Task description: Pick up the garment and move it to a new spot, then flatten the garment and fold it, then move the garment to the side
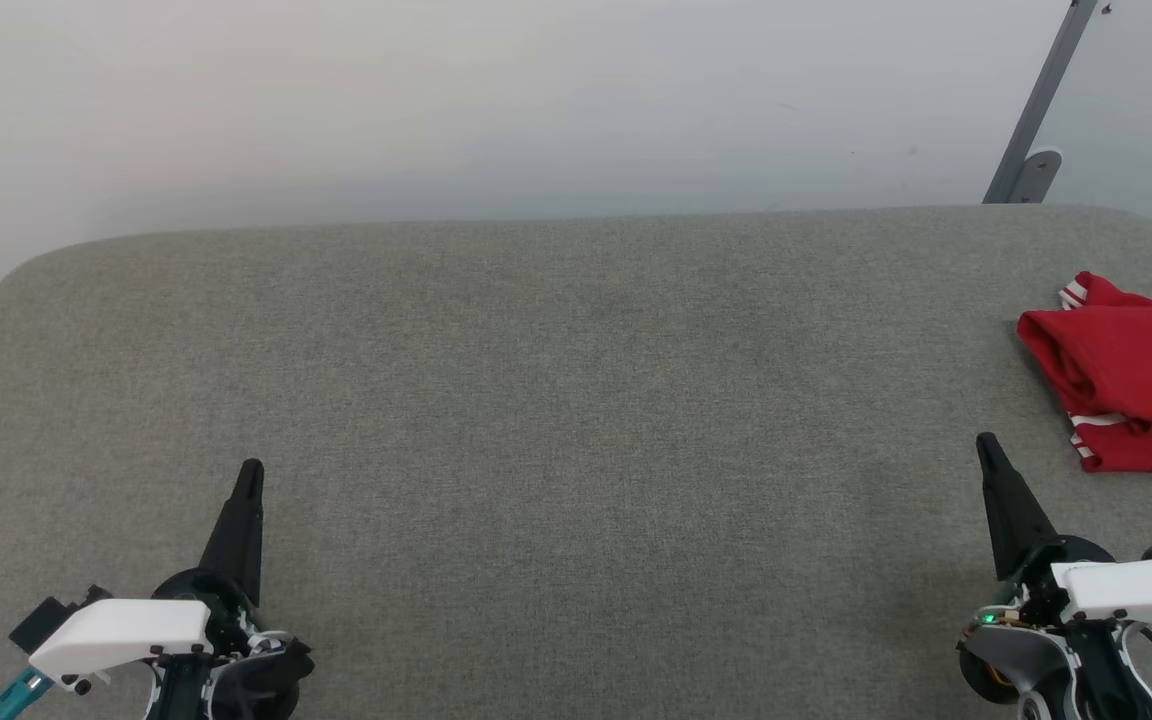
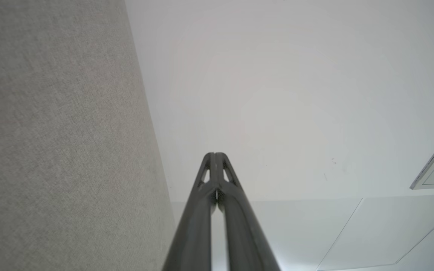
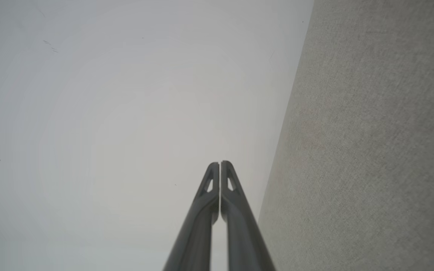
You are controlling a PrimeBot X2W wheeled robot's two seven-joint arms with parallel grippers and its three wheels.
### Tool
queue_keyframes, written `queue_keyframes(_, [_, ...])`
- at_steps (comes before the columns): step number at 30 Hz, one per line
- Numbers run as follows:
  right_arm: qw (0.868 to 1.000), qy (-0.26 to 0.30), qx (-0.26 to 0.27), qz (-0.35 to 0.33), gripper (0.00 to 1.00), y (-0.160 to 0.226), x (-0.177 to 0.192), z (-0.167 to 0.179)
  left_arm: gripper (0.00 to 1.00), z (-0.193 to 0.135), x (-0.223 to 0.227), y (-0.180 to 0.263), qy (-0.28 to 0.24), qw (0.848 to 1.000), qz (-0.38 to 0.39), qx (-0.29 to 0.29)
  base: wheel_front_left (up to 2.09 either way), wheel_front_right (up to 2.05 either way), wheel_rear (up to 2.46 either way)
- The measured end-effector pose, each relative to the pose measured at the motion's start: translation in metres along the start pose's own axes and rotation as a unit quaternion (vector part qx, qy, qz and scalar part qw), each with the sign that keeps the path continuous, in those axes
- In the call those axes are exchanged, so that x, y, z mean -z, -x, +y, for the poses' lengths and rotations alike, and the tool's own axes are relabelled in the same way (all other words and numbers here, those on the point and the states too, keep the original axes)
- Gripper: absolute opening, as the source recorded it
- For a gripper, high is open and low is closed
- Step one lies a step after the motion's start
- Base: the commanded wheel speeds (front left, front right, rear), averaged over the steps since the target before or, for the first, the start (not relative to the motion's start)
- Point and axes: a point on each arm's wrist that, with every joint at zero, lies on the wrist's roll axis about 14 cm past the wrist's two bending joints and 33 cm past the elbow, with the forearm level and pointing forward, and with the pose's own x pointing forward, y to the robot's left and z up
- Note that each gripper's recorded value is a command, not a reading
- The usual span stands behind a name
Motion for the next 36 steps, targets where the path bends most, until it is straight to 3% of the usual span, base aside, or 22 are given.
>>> queue_keyframes(36, [1.0,0.0,0.0,0.0,0.0,0.0,0.0,0.0,0.0,0.0,-0.0001,0.0001,0.001,1.0,0.0,0.0,0.0,0.0,0.0])
